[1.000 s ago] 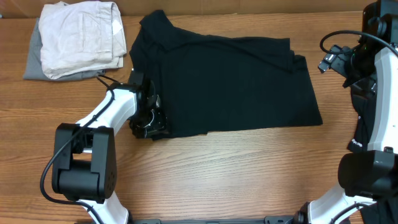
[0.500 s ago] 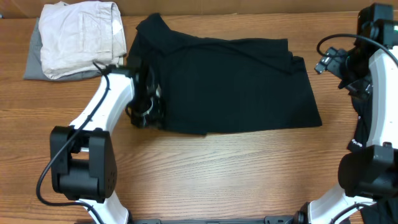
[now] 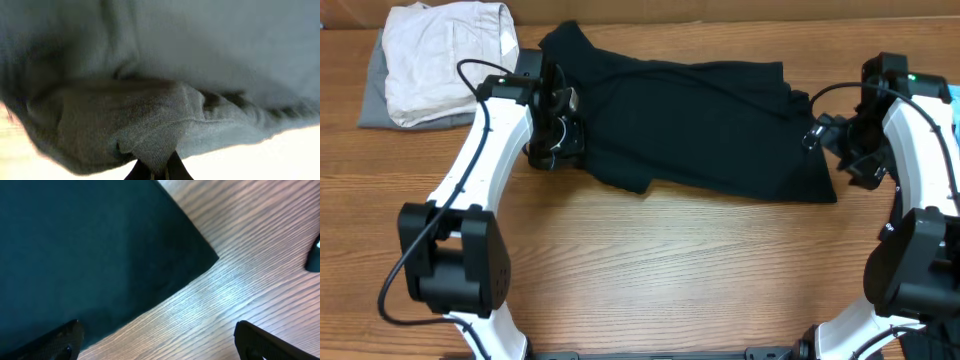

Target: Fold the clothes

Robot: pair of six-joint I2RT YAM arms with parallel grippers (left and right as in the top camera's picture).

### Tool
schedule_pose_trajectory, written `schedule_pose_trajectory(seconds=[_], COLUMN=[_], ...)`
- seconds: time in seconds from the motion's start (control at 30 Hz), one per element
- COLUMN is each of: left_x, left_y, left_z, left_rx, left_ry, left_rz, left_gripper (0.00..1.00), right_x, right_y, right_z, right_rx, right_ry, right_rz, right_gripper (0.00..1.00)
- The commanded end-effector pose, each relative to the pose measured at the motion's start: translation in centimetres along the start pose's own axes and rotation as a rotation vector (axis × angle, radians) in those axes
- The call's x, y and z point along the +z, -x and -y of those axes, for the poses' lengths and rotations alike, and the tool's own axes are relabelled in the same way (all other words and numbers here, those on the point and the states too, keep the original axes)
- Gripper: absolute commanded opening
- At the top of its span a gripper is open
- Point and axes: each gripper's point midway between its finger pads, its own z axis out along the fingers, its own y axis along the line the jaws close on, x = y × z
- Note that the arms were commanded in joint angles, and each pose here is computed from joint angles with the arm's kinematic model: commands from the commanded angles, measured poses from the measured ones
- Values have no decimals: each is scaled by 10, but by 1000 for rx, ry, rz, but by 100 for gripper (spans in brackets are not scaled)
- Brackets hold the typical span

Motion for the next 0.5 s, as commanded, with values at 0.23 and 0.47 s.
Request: schedule_pose_trajectory(seconds=[0.23, 0.47], left_x=[32, 32], left_y=[18, 13], left_z=[-17, -18], left_rx=[7, 1], left_ry=[56, 60], left_rz=[12, -6], left_gripper=[4, 4], right_x=[41, 57], right_y=[-23, 5], right_z=[16, 23], right_rx=[20, 67], right_ry=[-21, 20], right_rz=[-64, 22], right_gripper=[100, 100])
